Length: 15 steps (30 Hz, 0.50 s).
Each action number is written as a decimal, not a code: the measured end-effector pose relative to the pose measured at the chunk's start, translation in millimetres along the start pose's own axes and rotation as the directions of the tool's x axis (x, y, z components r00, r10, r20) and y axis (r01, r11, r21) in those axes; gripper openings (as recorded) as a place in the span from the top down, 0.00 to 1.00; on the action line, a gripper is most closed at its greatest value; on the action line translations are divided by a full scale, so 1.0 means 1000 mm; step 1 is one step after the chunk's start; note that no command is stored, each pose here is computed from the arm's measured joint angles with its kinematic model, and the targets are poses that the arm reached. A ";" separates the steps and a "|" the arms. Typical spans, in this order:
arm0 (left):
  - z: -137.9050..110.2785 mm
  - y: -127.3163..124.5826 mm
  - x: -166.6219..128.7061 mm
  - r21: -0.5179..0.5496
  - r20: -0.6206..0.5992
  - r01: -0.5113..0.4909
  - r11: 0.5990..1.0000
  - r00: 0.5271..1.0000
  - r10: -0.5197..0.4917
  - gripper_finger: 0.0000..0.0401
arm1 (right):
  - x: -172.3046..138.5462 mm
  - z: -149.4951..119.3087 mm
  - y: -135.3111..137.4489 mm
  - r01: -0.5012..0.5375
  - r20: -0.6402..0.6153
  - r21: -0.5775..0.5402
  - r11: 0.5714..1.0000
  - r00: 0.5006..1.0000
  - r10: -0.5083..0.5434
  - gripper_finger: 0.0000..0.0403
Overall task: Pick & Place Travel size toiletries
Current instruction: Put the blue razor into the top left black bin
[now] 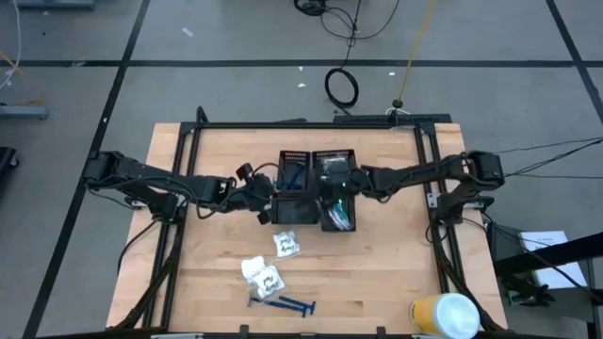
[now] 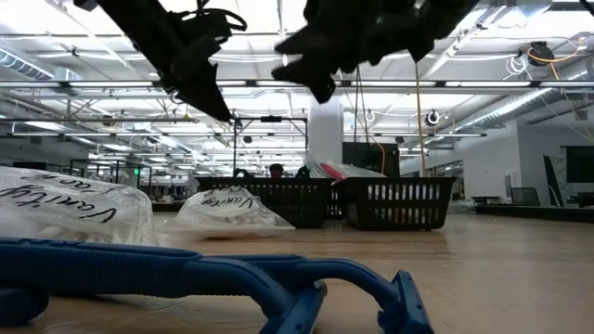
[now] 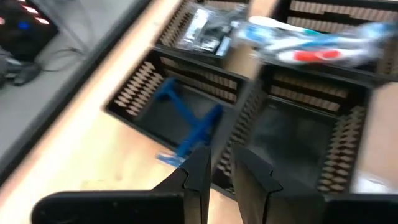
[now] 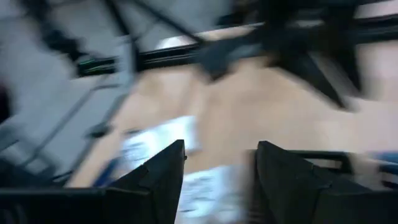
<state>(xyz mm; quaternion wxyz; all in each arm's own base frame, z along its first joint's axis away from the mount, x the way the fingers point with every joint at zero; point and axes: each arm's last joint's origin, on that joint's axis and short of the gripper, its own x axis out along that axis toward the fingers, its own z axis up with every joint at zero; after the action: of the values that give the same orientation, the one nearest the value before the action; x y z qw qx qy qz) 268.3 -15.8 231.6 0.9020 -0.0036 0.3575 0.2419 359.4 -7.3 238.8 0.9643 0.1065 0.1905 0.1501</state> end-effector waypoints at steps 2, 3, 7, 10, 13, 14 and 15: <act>0.000 -0.001 0.000 0.000 -0.008 0.031 1.000 0.999 -0.031 0.84 | 0.007 -0.005 0.019 -0.083 -0.032 -0.019 0.996 0.996 0.082 0.54; 0.000 -0.001 0.000 0.001 -0.010 0.037 0.999 0.999 -0.037 0.84 | 0.011 -0.008 0.030 -0.112 -0.049 -0.037 0.993 0.993 0.110 0.54; 0.000 -0.001 0.000 -0.010 -0.001 0.031 0.999 1.000 -0.031 0.84 | 0.033 -0.030 0.073 -0.143 -0.112 -0.175 0.974 0.986 0.125 0.53; 0.002 -0.004 0.002 -0.050 0.010 0.068 0.996 0.998 -0.067 0.84 | 0.037 -0.046 0.099 -0.103 -0.179 -0.253 0.962 0.982 0.058 0.53; -0.001 -0.018 0.002 0.007 -0.047 0.291 0.957 0.956 -0.291 0.84 | 0.035 -0.048 0.119 -0.042 -0.173 -0.297 0.954 0.985 -0.010 0.55; -0.002 -0.026 0.002 0.038 -0.058 0.381 0.924 0.924 -0.378 0.84 | 0.033 -0.050 0.125 -0.032 -0.184 -0.300 0.954 0.983 -0.025 0.55; -0.005 -0.036 0.001 0.077 -0.080 0.453 0.888 0.891 -0.448 0.84 | 0.030 -0.051 0.130 -0.027 -0.196 -0.302 0.953 0.980 -0.035 0.56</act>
<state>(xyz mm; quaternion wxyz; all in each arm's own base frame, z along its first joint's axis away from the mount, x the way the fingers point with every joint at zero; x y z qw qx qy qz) 281.3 -48.2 221.0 0.9216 -0.0517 0.3845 0.0088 333.0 131.5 216.3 0.9455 -0.0585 0.2611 0.1856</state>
